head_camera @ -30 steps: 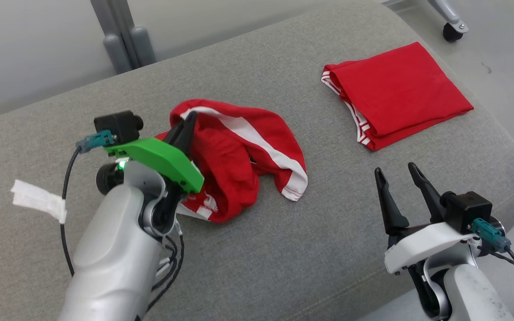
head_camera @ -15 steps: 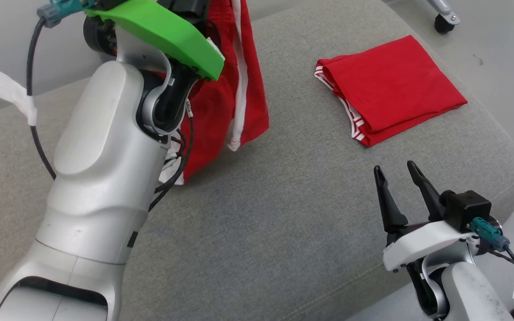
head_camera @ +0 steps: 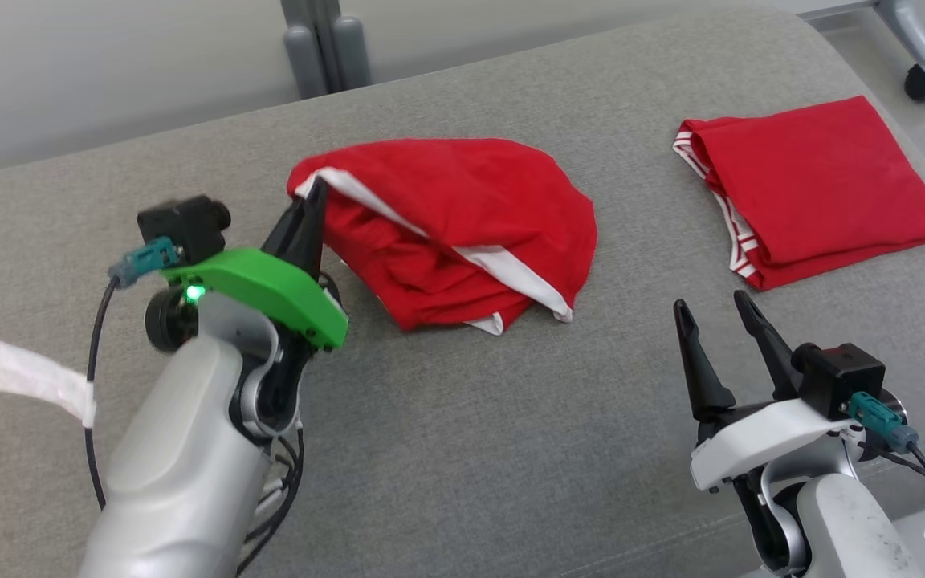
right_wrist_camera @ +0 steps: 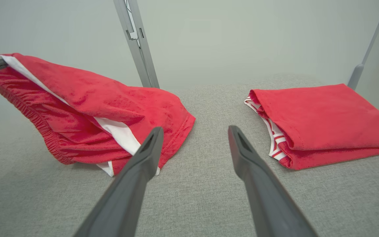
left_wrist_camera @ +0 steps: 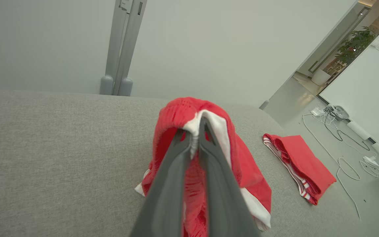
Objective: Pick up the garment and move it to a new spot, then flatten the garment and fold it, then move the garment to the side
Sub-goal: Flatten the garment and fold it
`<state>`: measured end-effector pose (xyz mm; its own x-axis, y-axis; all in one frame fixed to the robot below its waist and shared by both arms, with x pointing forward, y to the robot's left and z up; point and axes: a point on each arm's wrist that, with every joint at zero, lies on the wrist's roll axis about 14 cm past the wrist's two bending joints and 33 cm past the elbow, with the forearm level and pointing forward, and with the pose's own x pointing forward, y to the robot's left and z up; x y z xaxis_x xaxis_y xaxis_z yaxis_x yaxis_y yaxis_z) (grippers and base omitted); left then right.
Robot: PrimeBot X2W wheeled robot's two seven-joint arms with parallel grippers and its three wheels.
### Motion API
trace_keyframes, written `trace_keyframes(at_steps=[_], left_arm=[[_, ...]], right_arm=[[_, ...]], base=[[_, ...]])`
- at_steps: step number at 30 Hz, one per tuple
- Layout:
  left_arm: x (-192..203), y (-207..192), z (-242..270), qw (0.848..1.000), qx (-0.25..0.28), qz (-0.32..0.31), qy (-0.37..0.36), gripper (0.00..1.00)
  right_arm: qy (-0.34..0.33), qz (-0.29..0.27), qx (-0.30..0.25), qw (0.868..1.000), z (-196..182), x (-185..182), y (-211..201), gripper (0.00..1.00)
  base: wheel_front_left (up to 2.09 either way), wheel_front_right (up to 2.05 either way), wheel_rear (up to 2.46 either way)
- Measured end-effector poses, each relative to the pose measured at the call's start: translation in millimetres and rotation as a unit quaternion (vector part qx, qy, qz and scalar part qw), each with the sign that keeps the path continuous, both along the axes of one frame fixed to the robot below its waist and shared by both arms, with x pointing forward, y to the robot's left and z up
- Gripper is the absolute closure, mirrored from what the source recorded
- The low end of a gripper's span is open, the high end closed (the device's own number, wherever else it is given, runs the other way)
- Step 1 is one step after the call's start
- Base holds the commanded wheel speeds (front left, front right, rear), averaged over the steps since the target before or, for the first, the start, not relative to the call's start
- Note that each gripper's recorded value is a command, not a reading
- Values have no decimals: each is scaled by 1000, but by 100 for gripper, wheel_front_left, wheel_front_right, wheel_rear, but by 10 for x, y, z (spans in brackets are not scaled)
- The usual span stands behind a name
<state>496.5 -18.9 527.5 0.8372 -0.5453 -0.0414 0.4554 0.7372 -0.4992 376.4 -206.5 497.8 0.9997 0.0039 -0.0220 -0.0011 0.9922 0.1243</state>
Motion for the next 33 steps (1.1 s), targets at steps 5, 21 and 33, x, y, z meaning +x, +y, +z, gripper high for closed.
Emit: trace_keyframes(at_steps=[5, 21, 33], left_arm=[[-277, 453, -551, 995, 7, 54, 79, 100], [-1198, 808, -1048, 989, 60, 55, 121, 100], [-1297, 868, -1062, 991, 83, 72, 79, 0]], right_arm=[[2, 32, 4, 999, -16, 104, 213, 0], [-5, 82, 4, 997, 57, 205, 531, 0], [-8, 67, -4, 998, 100, 113, 394, 0]], base=[[0, 0, 0], [0, 0, 0], [0, 0, 0]])
